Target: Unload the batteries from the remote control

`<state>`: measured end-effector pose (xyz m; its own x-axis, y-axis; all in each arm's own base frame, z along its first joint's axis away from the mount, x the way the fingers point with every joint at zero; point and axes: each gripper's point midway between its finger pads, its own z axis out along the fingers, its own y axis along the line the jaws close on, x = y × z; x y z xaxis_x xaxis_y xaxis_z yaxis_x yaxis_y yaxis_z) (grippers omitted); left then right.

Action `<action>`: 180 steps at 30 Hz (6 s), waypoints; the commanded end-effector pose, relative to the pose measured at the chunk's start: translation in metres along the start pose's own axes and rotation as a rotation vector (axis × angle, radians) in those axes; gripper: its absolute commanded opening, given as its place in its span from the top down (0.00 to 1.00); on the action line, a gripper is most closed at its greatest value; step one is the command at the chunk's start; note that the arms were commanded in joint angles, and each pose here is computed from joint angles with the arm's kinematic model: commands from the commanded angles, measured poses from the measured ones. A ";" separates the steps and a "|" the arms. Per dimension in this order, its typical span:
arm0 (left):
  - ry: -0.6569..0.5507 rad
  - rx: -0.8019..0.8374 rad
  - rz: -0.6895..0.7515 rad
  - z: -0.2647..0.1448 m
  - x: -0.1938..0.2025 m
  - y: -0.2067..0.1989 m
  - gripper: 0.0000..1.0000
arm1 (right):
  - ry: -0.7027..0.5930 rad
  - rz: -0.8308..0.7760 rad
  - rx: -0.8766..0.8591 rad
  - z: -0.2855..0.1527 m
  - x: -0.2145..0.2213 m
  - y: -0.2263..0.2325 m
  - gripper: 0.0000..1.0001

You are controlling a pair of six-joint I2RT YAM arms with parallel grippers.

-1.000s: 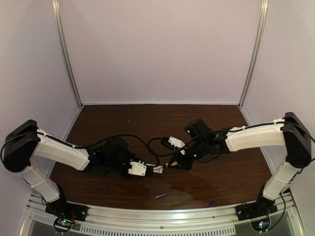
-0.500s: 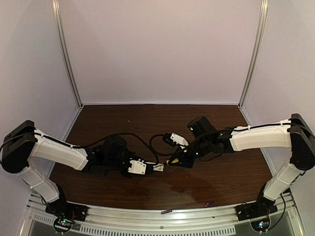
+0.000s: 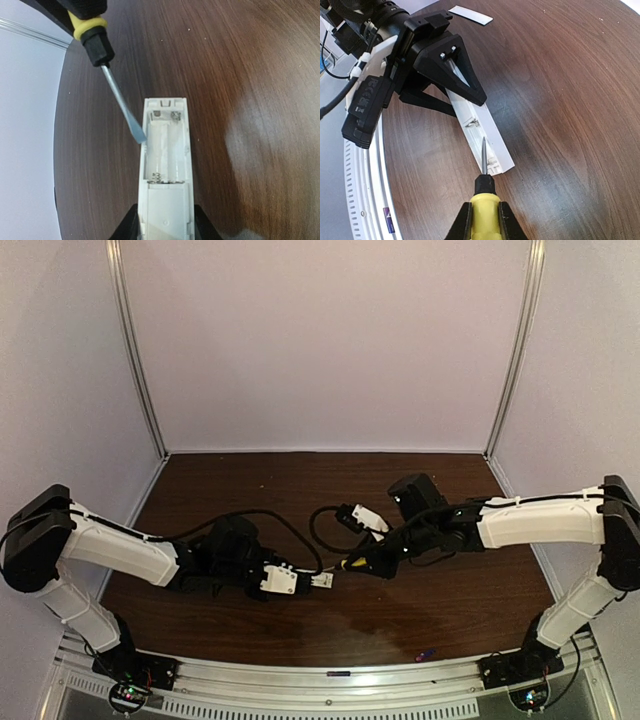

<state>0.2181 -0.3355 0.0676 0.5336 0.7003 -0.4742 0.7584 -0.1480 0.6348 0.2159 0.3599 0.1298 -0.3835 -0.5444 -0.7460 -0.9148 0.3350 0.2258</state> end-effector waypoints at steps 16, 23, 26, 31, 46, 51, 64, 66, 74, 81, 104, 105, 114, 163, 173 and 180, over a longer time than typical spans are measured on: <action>-0.077 -0.195 -0.158 -0.020 -0.027 0.052 1.00 | -0.217 -0.006 0.183 -0.052 -0.043 -0.013 1.00; -0.062 -0.260 -0.296 -0.031 -0.030 0.077 1.00 | -0.348 0.041 0.331 -0.087 -0.056 -0.028 1.00; -0.054 -0.288 -0.390 -0.034 -0.029 0.087 1.00 | -0.382 0.061 0.399 -0.099 -0.055 -0.036 1.00; -0.006 -0.341 -0.557 -0.039 -0.019 0.098 1.00 | -0.420 0.111 0.485 -0.115 -0.050 -0.047 1.00; 0.169 -0.602 -1.049 -0.043 0.044 0.101 1.00 | -0.446 0.212 0.600 -0.118 -0.030 -0.069 1.00; 0.216 -0.630 -1.250 -0.029 0.065 0.087 1.00 | -0.434 0.226 0.601 -0.110 -0.027 -0.072 1.00; 0.278 -0.586 -1.493 0.003 0.099 0.033 1.00 | -0.410 0.249 0.596 -0.097 -0.021 -0.077 1.00; 0.267 -0.564 -1.520 0.008 0.099 0.027 1.00 | -0.407 0.250 0.593 -0.095 -0.021 -0.077 1.00; 0.297 -0.565 -1.566 0.011 0.110 0.009 0.82 | -0.395 0.252 0.589 -0.090 -0.020 -0.079 1.00; 0.294 -0.534 -1.564 0.013 0.106 0.005 0.50 | -0.388 0.251 0.595 -0.088 -0.018 -0.080 1.00; 0.130 -0.557 -1.276 -0.067 0.049 0.063 0.06 | -0.325 0.143 0.539 -0.089 -0.040 -0.067 1.00; 0.119 -0.537 -1.259 -0.069 0.044 0.065 0.06 | -0.317 0.134 0.516 -0.086 -0.041 -0.064 1.00; 0.008 -0.400 -1.176 -0.087 0.000 0.076 0.03 | -0.257 0.079 0.275 -0.060 -0.049 -0.028 1.00; -0.279 0.318 -0.650 -0.043 -0.122 0.034 0.56 | -0.180 -0.011 -0.169 -0.047 -0.049 0.071 1.00; -0.296 0.329 -0.663 -0.037 -0.126 0.036 0.79 | -0.190 -0.011 -0.167 -0.049 -0.050 0.071 1.00; -0.320 0.319 -0.655 -0.043 -0.133 0.043 0.78 | -0.189 -0.014 -0.164 -0.047 -0.050 0.070 1.00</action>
<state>0.1627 -0.3942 0.1601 -0.0473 0.5450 -0.8371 0.9989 0.0195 -0.0438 0.1647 0.3709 0.2048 -0.3668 -0.4073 -0.8364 -0.9293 0.2015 0.3094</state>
